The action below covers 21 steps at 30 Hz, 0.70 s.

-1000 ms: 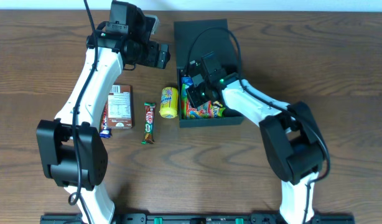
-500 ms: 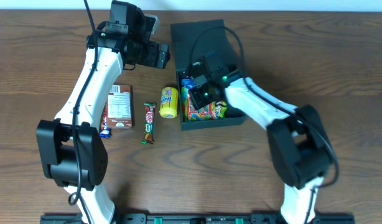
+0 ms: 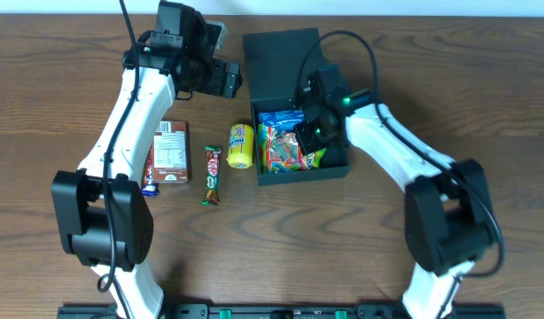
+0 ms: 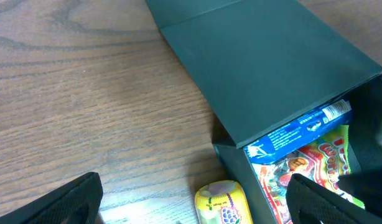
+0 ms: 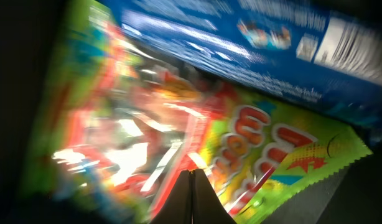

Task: Pack container
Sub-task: 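Push the gummy bag down into the box with the right gripper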

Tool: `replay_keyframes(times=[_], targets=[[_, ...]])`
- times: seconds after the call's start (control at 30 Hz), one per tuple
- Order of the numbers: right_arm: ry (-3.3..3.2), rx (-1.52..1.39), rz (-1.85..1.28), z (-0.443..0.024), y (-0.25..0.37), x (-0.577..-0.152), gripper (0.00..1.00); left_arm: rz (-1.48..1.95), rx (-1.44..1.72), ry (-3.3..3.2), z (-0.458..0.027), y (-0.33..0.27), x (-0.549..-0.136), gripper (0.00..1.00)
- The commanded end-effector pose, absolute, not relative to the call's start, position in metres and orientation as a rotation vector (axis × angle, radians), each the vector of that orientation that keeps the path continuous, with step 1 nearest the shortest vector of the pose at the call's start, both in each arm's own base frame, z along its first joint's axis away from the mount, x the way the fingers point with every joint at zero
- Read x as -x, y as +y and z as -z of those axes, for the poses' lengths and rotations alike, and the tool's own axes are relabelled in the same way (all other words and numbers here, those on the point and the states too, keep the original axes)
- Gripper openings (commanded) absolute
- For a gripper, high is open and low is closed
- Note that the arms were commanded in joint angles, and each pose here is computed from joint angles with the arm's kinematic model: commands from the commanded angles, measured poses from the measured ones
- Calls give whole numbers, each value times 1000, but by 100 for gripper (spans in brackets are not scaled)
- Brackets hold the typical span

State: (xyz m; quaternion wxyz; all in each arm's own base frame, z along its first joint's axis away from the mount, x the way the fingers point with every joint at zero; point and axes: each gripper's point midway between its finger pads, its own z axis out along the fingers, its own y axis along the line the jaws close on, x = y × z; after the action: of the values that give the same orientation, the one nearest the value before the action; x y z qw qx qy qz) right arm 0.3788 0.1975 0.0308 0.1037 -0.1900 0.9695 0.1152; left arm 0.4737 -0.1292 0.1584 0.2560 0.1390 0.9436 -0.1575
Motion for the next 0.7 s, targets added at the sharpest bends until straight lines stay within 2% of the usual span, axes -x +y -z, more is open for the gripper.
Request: replay_keyframes(times=[0.0, 0.17, 0.33, 0.53, 0.67], targets=[[2930, 461, -107, -1, 170, -382, 1, 400, -399, 2510, -181, -126, -476, 95], [2923, 292, 82, 3, 145, -393, 1, 401, -398, 2521, -179, -126, -474, 95], [2901, 357, -2, -11, 157, -396, 1, 400, -398, 2521, -179, -126, -474, 95], [2780, 342, -79, -69, 159, -409, 1, 400, -399, 2523, -179, -126, -474, 96], [2691, 184, -67, -111, 134, -420, 1, 401, -398, 2530, -178, -125, -472, 96]])
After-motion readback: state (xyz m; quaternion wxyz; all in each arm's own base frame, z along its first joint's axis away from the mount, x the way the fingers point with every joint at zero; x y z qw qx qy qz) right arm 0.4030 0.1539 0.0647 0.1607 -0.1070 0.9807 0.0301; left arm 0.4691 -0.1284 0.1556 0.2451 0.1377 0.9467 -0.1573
